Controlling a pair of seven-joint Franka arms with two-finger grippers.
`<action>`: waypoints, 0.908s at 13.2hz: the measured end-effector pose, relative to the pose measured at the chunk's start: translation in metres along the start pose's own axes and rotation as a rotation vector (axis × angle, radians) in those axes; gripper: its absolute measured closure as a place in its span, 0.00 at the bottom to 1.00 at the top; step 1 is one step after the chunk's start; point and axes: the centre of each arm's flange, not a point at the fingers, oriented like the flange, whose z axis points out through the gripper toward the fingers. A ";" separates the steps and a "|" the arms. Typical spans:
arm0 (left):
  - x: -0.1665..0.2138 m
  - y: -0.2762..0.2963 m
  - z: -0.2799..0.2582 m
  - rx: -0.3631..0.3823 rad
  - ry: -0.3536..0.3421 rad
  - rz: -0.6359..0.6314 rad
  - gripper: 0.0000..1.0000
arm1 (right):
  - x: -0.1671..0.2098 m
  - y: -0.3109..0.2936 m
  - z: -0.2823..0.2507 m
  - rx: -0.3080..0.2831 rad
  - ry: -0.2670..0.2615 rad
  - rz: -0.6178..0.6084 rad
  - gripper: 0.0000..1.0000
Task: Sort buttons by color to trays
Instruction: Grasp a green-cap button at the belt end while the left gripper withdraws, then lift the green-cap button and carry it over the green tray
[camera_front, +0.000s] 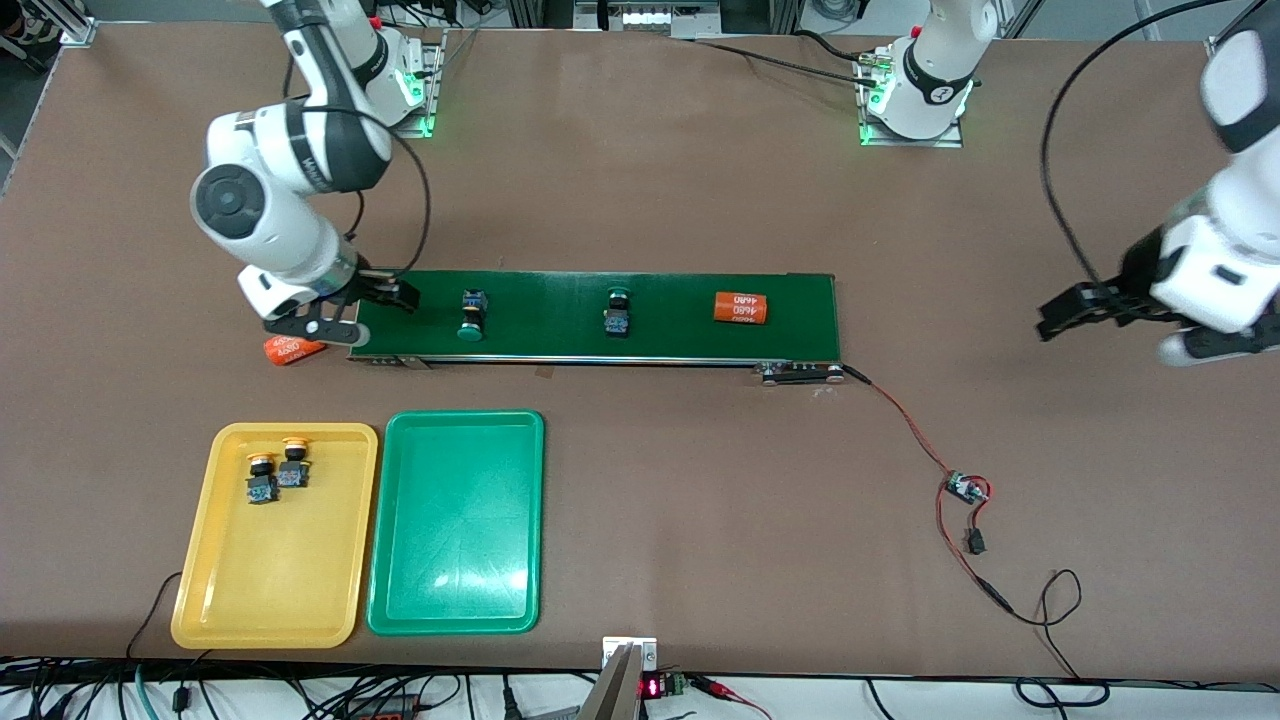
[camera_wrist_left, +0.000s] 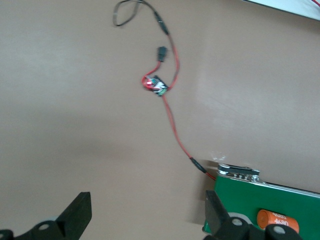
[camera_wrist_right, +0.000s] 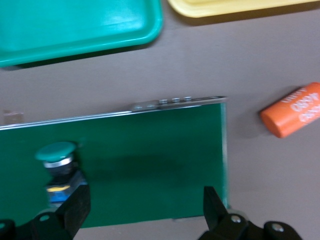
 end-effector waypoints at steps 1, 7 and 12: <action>0.002 -0.011 -0.005 0.008 -0.011 -0.008 0.00 | -0.003 -0.004 0.003 0.002 0.012 -0.010 0.00; 0.004 -0.025 -0.043 0.010 -0.006 0.019 0.00 | -0.007 -0.008 0.010 -0.005 0.018 -0.061 0.00; 0.006 -0.028 -0.039 -0.001 -0.017 0.036 0.00 | -0.010 -0.018 0.035 -0.025 0.012 -0.083 0.00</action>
